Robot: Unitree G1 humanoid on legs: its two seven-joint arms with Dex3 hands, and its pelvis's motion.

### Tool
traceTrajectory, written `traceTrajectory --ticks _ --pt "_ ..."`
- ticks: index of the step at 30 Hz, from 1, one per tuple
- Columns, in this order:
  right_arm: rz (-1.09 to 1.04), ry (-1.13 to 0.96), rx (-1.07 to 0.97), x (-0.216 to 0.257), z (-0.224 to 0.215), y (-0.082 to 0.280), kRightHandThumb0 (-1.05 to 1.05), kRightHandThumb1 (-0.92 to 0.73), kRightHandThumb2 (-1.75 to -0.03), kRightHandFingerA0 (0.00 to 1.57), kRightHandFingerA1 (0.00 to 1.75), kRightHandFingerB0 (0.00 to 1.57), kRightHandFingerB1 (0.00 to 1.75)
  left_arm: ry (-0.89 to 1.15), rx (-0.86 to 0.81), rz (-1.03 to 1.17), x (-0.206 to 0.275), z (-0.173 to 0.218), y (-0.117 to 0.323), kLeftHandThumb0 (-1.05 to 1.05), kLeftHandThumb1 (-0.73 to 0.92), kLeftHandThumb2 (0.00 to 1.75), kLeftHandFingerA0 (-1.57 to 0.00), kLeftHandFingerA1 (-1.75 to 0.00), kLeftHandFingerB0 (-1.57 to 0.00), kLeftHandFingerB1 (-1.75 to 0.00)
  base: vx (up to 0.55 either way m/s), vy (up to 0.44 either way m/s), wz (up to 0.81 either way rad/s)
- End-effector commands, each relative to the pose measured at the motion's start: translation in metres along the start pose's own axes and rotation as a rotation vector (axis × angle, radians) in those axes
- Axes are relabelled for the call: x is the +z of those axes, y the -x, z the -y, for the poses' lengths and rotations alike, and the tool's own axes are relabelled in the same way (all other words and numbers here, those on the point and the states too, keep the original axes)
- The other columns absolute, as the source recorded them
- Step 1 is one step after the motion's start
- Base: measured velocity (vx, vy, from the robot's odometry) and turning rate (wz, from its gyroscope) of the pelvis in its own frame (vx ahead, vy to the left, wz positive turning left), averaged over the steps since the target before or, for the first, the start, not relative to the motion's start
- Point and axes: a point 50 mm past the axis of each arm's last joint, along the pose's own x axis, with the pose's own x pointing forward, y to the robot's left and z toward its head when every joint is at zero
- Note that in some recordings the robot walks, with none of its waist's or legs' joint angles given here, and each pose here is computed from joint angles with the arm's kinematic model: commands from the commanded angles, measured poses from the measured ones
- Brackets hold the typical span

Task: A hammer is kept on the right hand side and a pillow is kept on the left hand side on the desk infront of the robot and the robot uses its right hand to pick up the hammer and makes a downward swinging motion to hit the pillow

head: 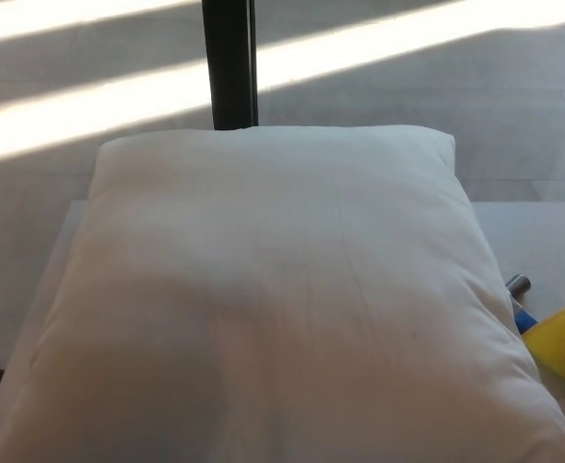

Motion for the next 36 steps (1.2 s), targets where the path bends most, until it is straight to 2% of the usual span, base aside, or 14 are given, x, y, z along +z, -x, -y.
traceTrajectory --ticks 1,2,4,5,13,14,15,19,21,23,25,28,31,36 --pt "-0.027 0.049 0.013 -0.002 -0.005 -0.005 -0.81 -0.53 -0.92 0.04 0.36 0.12 0.41 0.010 0.008 0.024 0.004 -0.005 0.000 -0.55 0.62 0.59 -0.75 -0.58 -0.79 -0.58 0.00 0.000 0.00" --pt "-0.029 0.047 0.015 -0.002 -0.007 -0.006 -0.83 -0.68 -0.61 0.07 0.34 0.20 0.29 -0.005 0.022 0.024 0.004 -0.005 0.000 -0.56 0.61 0.59 -0.79 -0.57 -0.82 -0.57 0.00 0.000 0.00" --pt "-0.039 0.064 0.016 -0.002 -0.011 -0.010 -0.80 -0.68 -0.61 0.08 0.34 0.20 0.29 0.015 0.016 0.034 0.005 -0.005 0.000 -0.55 0.59 0.58 -0.80 -0.62 -0.86 -0.65 0.00 0.000 0.00" --pt "-0.046 0.085 0.014 -0.002 -0.013 -0.012 -0.81 -0.54 -0.91 0.06 0.41 0.13 0.41 0.016 0.013 0.030 0.005 -0.006 0.000 -0.56 0.60 0.58 -0.80 -0.62 -0.85 -0.65 0.00 0.000 0.00" --pt "-0.096 0.097 0.022 -0.001 -0.025 -0.027 -0.83 -0.67 -0.62 0.10 0.34 0.20 0.28 -0.017 -0.006 0.032 0.005 -0.004 0.000 -0.58 0.61 0.59 -0.75 -0.57 -0.77 -0.58 0.00 0.000 0.00" --pt "-0.100 0.104 0.024 -0.002 -0.027 -0.028 -0.82 -0.52 -0.91 0.06 0.43 0.13 0.41 -0.020 0.001 0.028 0.005 -0.004 0.000 -0.61 0.60 0.59 -0.81 -0.57 -0.82 -0.56 0.00 0.000 0.00" --pt "-0.109 0.119 0.029 -0.002 -0.031 -0.032 -0.80 -0.66 -0.62 0.09 0.37 0.21 0.28 -0.024 0.007 0.023 0.004 -0.004 0.000 -0.60 0.60 0.59 -0.80 -0.59 -0.83 -0.59 0.00 0.000 0.00" --pt "-0.128 0.120 0.045 -0.005 -0.038 -0.036 -0.85 -0.55 -0.90 0.05 0.40 0.16 0.42 0.008 -0.003 0.026 0.004 -0.004 0.000 -0.57 0.60 0.58 -0.78 -0.59 -0.81 -0.60 0.00 0.000 0.00" --pt "-0.159 0.138 0.059 -0.010 -0.044 -0.037 -0.77 -0.65 -0.60 0.08 0.36 0.21 0.28 -0.021 -0.017 0.036 0.006 -0.002 0.000 -0.59 0.61 0.59 -0.78 -0.58 -0.82 -0.59 0.00 0.000 0.00" --pt "-0.188 0.158 0.061 -0.016 -0.048 -0.038 -0.38 -0.34 -0.96 0.04 0.54 0.00 0.47 0.002 -0.020 0.036 0.006 -0.002 0.000 -0.58 0.60 0.59 -0.75 -0.57 -0.80 -0.59 0.00 0.000 0.00" --pt "-0.225 0.142 0.059 -0.024 -0.051 -0.039 -0.75 -0.51 -0.86 0.07 0.50 0.15 0.42 0.004 -0.020 0.034 0.005 -0.003 0.000 -0.58 0.59 0.58 -0.78 -0.58 -0.77 -0.56 0.00 0.000 0.00" --pt "-0.288 0.103 0.056 -0.036 -0.054 -0.038 -0.65 -0.63 -0.58 0.17 0.46 0.26 0.30 -0.026 -0.024 0.027 0.005 -0.002 0.000 -0.61 0.60 0.59 -0.76 -0.56 -0.79 -0.56 0.00 0.000 0.00" --pt "-0.308 0.090 0.048 -0.040 -0.056 -0.039 -0.66 -0.48 -0.82 0.14 0.53 0.20 0.43 -0.017 -0.022 0.036 0.006 -0.001 0.000 -0.60 0.59 0.58 -0.79 -0.59 -0.80 -0.60 0.00 0.000 0.00" --pt "-0.338 0.115 0.046 -0.035 -0.064 -0.046 -0.47 -0.61 -0.58 0.21 0.49 0.25 0.32 -0.061 -0.047 0.049 0.009 0.000 0.000 -0.60 0.61 0.58 -0.74 -0.61 -0.70 -0.55 0.00 0.000 0.00"
